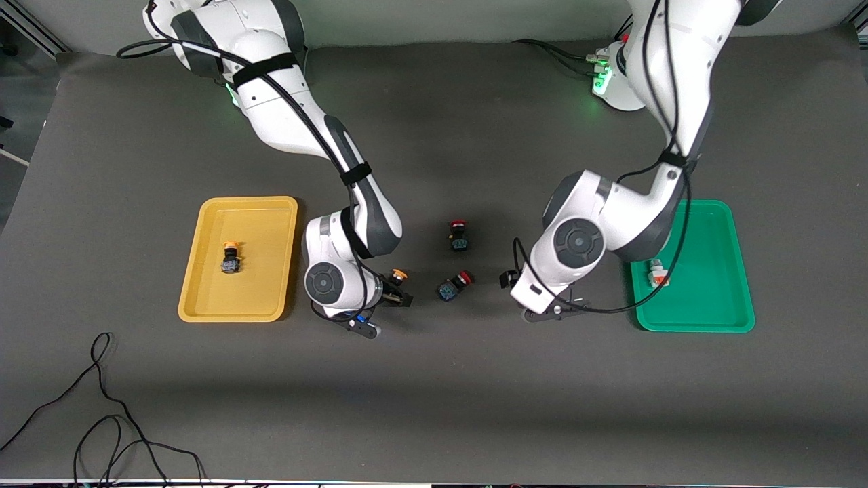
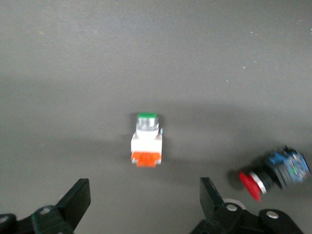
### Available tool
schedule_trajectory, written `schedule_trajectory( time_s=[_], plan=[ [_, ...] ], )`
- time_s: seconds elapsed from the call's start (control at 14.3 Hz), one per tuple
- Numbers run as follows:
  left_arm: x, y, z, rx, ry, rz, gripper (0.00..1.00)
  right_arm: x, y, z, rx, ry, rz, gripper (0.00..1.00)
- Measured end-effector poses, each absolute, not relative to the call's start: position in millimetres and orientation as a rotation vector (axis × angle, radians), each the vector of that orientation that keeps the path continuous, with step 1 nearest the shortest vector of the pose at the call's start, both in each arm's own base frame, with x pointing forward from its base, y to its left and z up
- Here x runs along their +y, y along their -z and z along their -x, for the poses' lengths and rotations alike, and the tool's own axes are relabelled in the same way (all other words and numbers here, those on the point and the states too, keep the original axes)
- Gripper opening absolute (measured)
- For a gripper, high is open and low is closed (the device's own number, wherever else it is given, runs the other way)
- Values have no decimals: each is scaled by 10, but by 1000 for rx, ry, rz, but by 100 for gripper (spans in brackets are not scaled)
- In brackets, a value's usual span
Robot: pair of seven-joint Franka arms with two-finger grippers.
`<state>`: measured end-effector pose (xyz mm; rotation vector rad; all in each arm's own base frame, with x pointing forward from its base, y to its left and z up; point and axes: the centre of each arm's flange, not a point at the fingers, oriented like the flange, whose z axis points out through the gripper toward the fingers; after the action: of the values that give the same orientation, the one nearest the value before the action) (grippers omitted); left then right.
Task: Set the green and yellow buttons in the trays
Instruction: 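Reach the right gripper to another yellow button while the left gripper reaches green, then grasp the second yellow button with the right gripper while the left grasps green, then lower the yellow button into the yellow tray while the left gripper lowers green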
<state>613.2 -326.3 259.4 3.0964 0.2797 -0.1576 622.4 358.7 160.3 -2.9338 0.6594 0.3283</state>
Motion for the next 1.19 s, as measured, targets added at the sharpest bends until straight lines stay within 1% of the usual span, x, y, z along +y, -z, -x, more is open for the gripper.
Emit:
schedule_trajectory(
  time_s=[0.07, 0.14, 0.21, 0.28, 0.35, 0.42, 0.49, 0.56, 0.63, 0.7, 0.77, 0.84, 0.91, 0.98, 1.05, 1.19],
  plan=[
    [-3265, -2404, -6154, 286, 147, -3090, 100, 3598, -1644, -6246, 661, -321, 2929, 66],
    [-3264, -2222, -6161, 288, 146, -3089, 100, 3600, -1696, -6270, 661, -317, 2924, 53],
    [-3258, -2067, -6157, 288, 152, -3093, 100, 3586, -1764, -6297, 664, -319, 2920, 43],
    [-3255, -1964, -6149, 289, 161, -3096, 100, 3543, -1874, -6337, 672, -327, 2919, 41],
    [-3255, -1918, -6143, 291, 168, -3098, 99, 3450, -2068, -6405, 684, -331, 2920, 41],
    [-3256, -1912, -6141, 295, 170, -3098, 96, 3308, -2367, -6481, 698, -345, 2921, 41],
    [-3258, -1909, -6136, 299, 174, -3100, 90, 3127, -2770, -6540, 709, -365, 2923, 41],
    [-3263, -1898, -6123, 306, 184, -3103, 89, 2921, -3253, -6559, 701, -377, 2934, 41],
    [-3272, -1882, -6106, 309, 193, -3106, 80, 2684, -3760, -6518, 681, -394, 2953, 41],
    [-3282, -1871, -6095, 311, 197, -3107, 66, 2433, -4191, -6435, 654, -421, 2972, 41],
    [-3289, -1871, -6091, 314, 197, -3107, 56, 2159, -4525, -6343, 614, -449, 2989, 41],
    [-3290, -1874, -6093, 316, 196, -3106, 45, 1860, -4746, -6266, 575, -468, 2998, 41],
    [-3289, -1882, -6095, 317, 200, -3108, 41, 1558, -4822, -6212, 532, -483, 3002, 41],
    [-3285, -1900, -6098, 319, 215, -3113, 41, 1275, -4749, -6177, 480, -502, 3004, 41],
    [-3277, -1955, -6110, 321, 234, -3121, 41, 1028, -4550, -6169, 427, -510, 3005, 41],
    [-3215, -2293, -6183, 342, 293, -3134, 41, 614, -3888, -6133, 332, -493, 3018, 41]
  ],
)
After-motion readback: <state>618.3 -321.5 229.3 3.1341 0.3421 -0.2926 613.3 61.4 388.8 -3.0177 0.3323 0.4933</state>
